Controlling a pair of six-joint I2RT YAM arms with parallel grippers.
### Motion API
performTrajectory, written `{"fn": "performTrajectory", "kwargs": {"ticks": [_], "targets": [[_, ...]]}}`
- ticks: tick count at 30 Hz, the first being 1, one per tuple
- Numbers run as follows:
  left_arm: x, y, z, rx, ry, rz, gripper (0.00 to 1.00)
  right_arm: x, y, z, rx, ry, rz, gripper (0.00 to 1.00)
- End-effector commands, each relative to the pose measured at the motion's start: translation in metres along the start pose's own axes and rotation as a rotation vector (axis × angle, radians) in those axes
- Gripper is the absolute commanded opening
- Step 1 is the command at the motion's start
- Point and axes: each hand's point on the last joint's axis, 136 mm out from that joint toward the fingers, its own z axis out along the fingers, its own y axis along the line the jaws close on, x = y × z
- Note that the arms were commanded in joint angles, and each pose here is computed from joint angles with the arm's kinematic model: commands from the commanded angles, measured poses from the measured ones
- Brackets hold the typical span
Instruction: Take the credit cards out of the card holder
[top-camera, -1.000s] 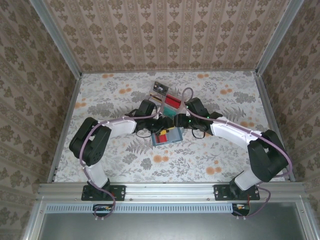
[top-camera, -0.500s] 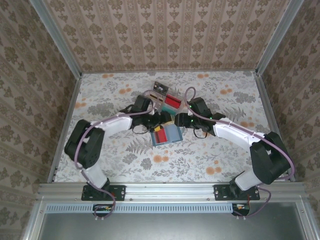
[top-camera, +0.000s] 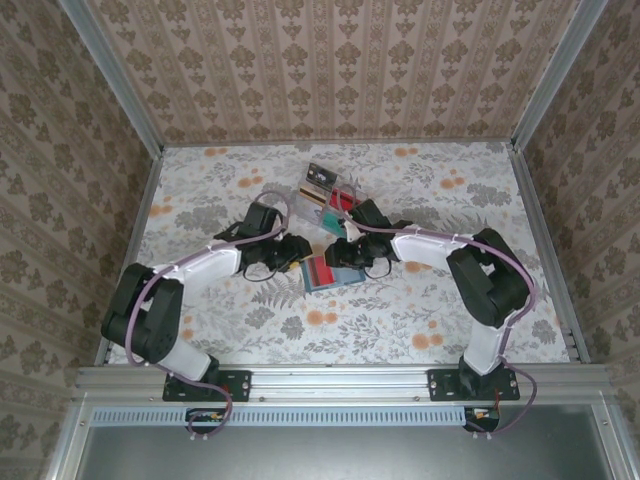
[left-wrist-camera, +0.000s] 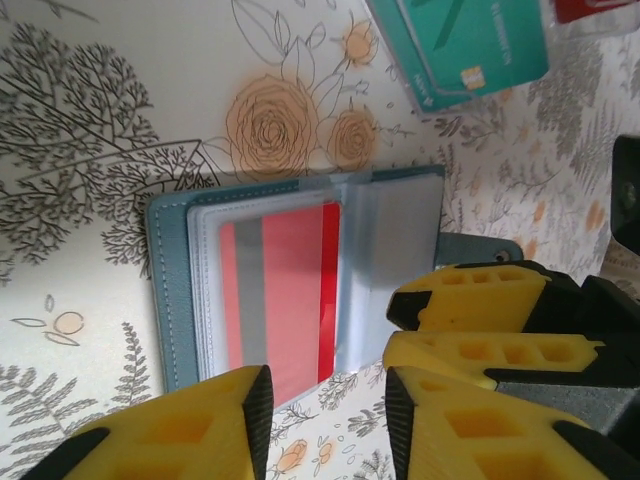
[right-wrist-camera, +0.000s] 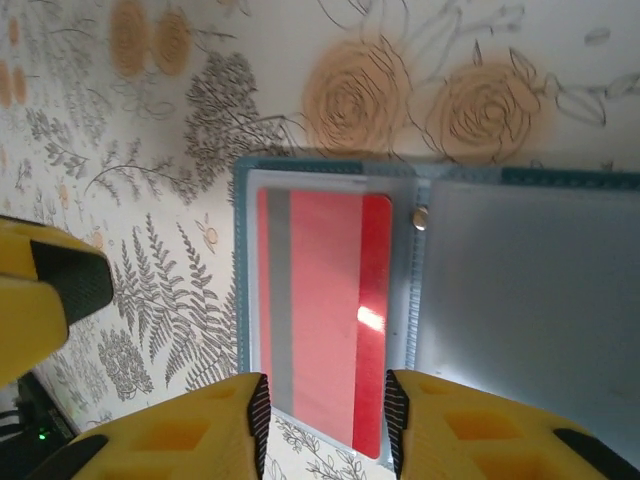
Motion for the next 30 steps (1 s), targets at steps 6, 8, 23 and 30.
{"fn": "performTrajectory", "kwargs": {"ticks": [6, 8, 23, 30], "targets": [[0.009, 0.01, 0.028, -0.035, 0.053, -0.005, 0.31, 0.003, -0.004, 0.011, -0.024, 0.047, 0.092, 0.32], [0.009, 0.014, 0.032, -0.047, 0.058, -0.009, 0.3, 0.003, -0.009, 0.013, 0.001, 0.049, 0.095, 0.31], [0.016, 0.036, 0.044, -0.117, 0.091, -0.003, 0.23, 0.005, -0.017, 0.022, 0.03, 0.077, 0.082, 0.27], [0.024, 0.05, 0.046, -0.155, 0.104, -0.006, 0.23, 0.011, -0.02, 0.027, 0.03, 0.106, 0.079, 0.27]]}}
